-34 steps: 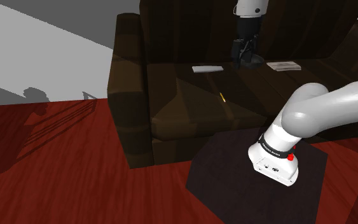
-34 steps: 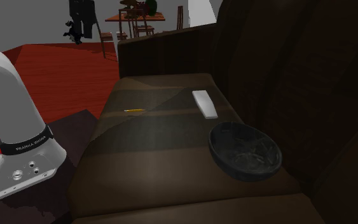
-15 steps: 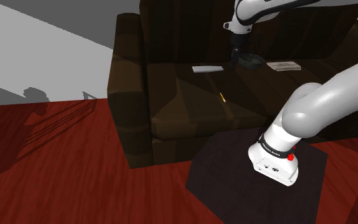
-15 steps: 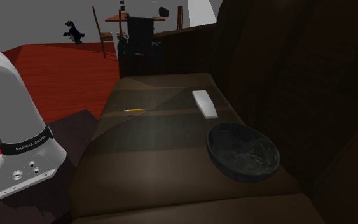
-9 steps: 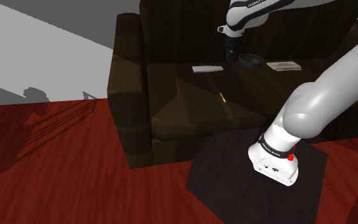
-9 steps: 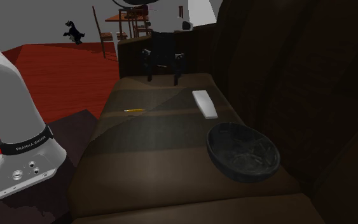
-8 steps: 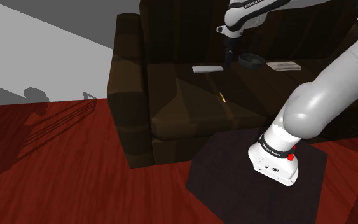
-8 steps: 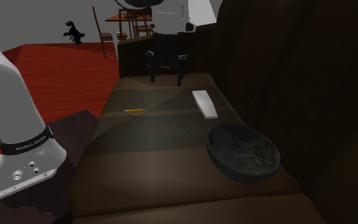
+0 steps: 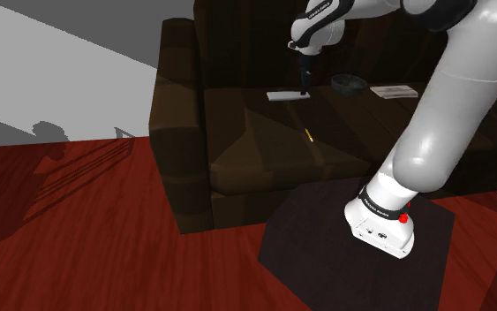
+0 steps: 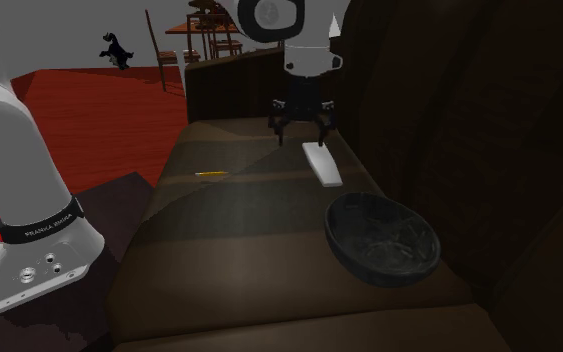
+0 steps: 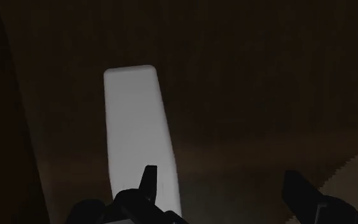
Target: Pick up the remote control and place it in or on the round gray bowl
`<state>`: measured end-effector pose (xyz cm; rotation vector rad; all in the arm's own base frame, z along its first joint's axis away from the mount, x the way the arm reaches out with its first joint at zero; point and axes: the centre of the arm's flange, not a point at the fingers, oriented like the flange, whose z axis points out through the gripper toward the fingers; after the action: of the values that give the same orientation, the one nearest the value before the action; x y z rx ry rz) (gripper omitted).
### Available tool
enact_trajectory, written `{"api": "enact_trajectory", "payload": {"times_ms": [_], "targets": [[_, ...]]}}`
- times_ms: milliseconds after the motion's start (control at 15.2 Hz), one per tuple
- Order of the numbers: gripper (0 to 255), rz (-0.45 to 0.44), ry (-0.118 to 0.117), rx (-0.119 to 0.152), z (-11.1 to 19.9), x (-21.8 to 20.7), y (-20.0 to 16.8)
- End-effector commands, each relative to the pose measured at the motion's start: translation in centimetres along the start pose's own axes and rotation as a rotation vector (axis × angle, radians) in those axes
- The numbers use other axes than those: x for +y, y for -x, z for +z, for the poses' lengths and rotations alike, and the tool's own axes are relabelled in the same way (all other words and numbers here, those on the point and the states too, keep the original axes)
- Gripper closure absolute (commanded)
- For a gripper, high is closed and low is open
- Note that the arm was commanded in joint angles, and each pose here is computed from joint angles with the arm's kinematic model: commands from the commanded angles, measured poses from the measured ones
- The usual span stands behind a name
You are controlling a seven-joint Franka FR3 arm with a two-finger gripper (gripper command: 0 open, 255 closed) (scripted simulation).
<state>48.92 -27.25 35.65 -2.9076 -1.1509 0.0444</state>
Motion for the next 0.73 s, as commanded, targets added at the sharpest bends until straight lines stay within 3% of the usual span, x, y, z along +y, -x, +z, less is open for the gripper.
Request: {"api": "enact_trajectory", "payload": {"times_ms": [0, 198, 660], "targets": [[0, -0.056, 0.007, 0.011, 1.0, 2.6, -0.8], [0, -0.133, 0.018, 0.026, 2.4, 5.7, -2.3], [0, -0.136, 0.019, 0.027, 5.6, 5.9, -2.4]]}}
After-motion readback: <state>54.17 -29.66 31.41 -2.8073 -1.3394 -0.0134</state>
